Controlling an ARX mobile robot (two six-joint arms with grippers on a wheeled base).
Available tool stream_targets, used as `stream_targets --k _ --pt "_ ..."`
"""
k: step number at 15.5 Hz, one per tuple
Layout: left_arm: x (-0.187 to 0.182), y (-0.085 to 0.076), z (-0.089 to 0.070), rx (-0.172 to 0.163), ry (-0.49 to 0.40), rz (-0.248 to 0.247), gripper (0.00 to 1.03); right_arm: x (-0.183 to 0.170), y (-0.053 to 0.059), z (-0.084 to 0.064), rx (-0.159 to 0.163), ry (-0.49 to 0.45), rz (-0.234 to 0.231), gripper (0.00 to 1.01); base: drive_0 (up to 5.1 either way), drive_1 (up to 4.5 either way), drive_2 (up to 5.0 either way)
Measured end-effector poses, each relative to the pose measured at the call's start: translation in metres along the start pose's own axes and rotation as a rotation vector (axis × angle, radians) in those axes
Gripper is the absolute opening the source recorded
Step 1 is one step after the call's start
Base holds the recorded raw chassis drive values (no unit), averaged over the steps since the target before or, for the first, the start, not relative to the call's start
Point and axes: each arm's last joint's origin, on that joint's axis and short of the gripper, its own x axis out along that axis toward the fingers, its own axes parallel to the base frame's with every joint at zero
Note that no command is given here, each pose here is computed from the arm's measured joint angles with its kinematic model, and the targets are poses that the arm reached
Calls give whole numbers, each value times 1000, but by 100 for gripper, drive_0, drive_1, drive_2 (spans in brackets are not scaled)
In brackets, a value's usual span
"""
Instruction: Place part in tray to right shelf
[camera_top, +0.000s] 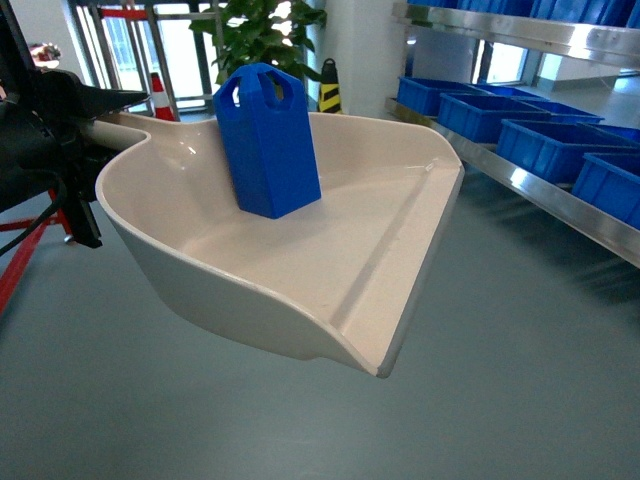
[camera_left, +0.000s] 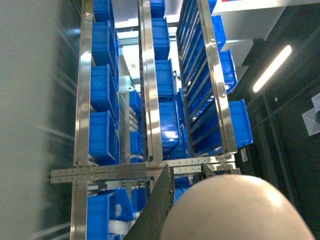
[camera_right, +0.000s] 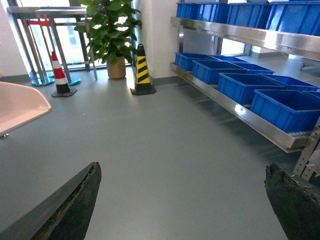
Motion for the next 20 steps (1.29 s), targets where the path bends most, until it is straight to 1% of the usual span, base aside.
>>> stream_targets --k 20 --pt "0 0 0 0 -1 0 12 0 0 0 0 0 0 98 -158 -158 -158"
